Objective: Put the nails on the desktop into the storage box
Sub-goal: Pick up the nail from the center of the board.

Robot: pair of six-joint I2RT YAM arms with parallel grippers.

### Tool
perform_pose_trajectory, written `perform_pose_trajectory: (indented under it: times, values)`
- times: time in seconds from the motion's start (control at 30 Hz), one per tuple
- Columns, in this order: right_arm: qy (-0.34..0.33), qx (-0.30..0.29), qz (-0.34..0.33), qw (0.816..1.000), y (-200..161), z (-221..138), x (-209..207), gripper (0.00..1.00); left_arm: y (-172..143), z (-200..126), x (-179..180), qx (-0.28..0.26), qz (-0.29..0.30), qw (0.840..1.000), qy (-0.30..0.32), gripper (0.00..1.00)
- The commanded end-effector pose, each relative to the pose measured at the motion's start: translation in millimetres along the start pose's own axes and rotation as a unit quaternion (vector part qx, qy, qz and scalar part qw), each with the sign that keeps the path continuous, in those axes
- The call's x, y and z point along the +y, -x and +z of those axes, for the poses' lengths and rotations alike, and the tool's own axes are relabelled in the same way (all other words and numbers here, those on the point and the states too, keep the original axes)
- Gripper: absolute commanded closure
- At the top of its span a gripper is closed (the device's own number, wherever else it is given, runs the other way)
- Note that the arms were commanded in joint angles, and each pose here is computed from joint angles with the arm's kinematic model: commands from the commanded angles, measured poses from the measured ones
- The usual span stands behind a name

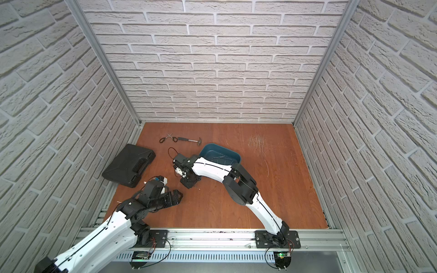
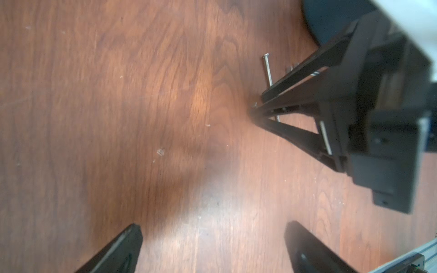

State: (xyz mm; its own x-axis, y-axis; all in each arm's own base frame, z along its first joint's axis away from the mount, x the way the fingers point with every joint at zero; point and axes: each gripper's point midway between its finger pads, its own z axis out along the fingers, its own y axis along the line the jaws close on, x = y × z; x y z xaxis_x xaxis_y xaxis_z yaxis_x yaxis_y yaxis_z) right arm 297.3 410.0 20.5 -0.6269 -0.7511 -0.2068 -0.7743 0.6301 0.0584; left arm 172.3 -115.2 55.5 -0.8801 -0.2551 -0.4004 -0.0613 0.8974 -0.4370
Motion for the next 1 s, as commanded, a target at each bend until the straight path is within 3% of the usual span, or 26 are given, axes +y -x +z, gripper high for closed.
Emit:
perform_pose_trajectory:
  times: [0.0,0.33,0.97]
  values:
    - [-0.003,0.027,-0.008,1.000,-12.9,12.0,3.2,0.81,-4.5,1.4,5.5,0.003,-0.003,1.000,0.005,0.02]
    - [-0.003,0.036,-0.008,0.999,-25.3,16.9,11.0,0.97,-3.7,0.4,4.4,0.001,-0.004,1.000,0.001,0.02]
    - [0.050,-0.040,0.029,0.997,2.2,-35.1,30.2,0.98,-1.3,-5.2,2.3,-0.006,-0.004,1.000,-0.003,0.02]
